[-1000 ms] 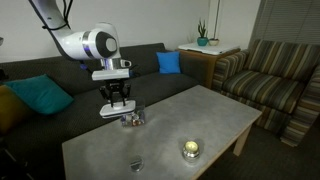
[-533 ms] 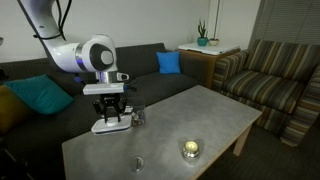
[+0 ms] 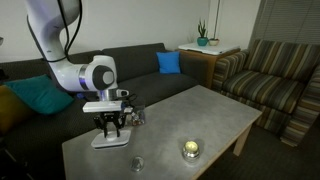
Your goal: Press the button on the white lid then take the white lid and put it on the table
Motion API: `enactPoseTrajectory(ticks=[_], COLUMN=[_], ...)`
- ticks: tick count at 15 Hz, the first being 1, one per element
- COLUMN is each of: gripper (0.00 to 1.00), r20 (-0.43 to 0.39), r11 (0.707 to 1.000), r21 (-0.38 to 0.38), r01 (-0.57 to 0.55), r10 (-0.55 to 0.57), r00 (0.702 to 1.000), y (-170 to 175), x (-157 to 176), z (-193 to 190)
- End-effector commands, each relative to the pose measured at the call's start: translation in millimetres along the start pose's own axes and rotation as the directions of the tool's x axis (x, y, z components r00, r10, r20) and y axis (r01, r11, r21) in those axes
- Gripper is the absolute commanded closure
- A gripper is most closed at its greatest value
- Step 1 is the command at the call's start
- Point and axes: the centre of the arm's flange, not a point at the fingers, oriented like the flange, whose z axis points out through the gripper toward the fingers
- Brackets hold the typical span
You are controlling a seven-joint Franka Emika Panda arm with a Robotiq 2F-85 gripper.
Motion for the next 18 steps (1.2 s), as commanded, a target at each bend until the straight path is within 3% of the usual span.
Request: enactPoseTrajectory(ticks=[1, 4, 8, 13, 15, 18], gripper=[0.71, 0.71, 0.71, 0.71, 0.71, 0.71], r20=[-0.006, -0.017, -0.021, -0.053, -0.07, -0.087], r11=[1.0, 0.998, 0.97, 0.867, 0.825, 0.788], r21=[-0.028, -0.033, -0.003, 0.077, 0.094, 0.098], r01=[-0.004, -0.06, -0.243, -0.493, -0.557, -0.607], r10=[0.004, 0.06, 0.243, 0.497, 0.564, 0.615], r00=[1.0, 0.998, 0.97, 0.866, 0.823, 0.784], y=[-2.1, 0.7, 12.3, 27.7, 34.4, 42.1], x=[18.1, 26.2, 21.4, 14.7, 15.6, 14.5], z=[23.1, 37.8, 63.8, 72.9, 71.7, 66.6])
